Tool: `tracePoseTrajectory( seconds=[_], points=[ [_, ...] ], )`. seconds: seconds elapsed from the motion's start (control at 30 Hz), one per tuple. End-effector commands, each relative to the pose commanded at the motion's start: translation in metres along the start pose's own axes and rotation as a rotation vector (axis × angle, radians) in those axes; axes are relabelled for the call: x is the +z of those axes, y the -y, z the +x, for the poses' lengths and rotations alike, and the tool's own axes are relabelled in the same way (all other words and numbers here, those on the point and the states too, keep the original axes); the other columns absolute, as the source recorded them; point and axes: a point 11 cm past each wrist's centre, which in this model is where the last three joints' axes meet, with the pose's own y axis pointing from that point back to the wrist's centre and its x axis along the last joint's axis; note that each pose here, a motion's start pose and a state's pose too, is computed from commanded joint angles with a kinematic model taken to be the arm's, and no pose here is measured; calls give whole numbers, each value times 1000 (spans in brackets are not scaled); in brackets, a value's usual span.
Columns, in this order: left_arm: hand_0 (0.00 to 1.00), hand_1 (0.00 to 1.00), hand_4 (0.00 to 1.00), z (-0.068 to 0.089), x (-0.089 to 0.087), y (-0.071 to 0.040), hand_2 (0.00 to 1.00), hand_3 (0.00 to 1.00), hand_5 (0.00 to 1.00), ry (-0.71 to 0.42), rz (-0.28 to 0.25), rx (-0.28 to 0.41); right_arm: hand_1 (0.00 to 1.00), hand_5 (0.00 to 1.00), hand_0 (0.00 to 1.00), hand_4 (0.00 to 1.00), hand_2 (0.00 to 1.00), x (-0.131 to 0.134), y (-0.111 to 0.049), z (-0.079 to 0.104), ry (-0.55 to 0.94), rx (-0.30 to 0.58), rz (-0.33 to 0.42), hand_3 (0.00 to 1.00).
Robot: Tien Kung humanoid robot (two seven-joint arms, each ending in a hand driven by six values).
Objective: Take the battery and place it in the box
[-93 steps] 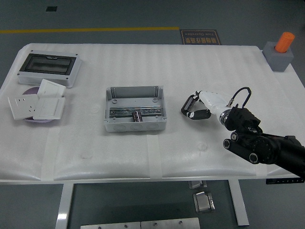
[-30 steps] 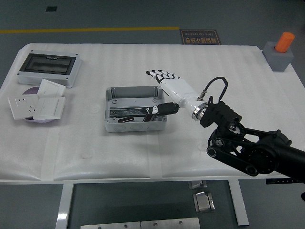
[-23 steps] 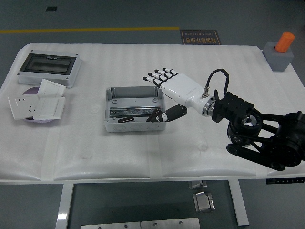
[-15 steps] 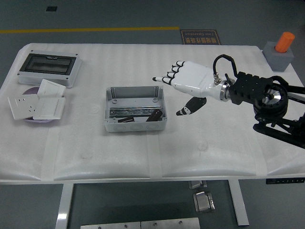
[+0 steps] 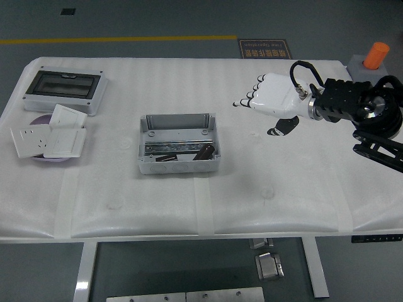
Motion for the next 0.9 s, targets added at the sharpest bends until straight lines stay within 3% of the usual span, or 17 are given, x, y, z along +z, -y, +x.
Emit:
tracePoseTrajectory(
  seconds=[0.13, 0.27, 0.5, 0.57, 0.6, 0.77, 0.8, 0.9],
  points=[
    [602, 642, 633, -1, -1, 0, 475, 546, 185, 1, 2, -1, 757, 193, 786, 786, 848, -12, -9, -36, 96, 1, -41, 927],
    [602, 641, 635, -4, -4, 2, 475, 546, 183, 6, 10, -7, 757, 174, 788, 772, 848, 1, -21, -33, 265, 133, -159, 928],
    [602, 642, 635, -7, -11, 4, 475, 546, 183, 13, 24, -13, 738, 186, 767, 770, 827, 4, -26, -19, 546, 371, -231, 903],
    [602, 642, 635, -8, -13, 4, 475, 546, 183, 12, 29, -16, 738, 186, 767, 770, 827, 7, -29, -21, 620, 413, -255, 903],
    [602, 641, 634, -8, -14, 4, 475, 546, 184, 12, 31, -17, 704, 307, 738, 831, 785, 8, -31, -23, 659, 430, -268, 851],
    [602, 641, 634, -13, -15, 5, 475, 546, 184, 8, 39, -30, 704, 307, 738, 831, 785, 18, -41, -38, 893, 531, -351, 851],
    [602, 641, 635, -15, -15, 5, 475, 545, 184, 8, 39, -33, 704, 392, 742, 886, 768, 18, -43, -41, 941, 556, -366, 832],
    [602, 641, 635, -17, -14, 5, 475, 545, 184, 7, 40, -39, 704, 392, 742, 886, 768, 28, -54, -50, 1070, 644, -427, 832]
  ],
)
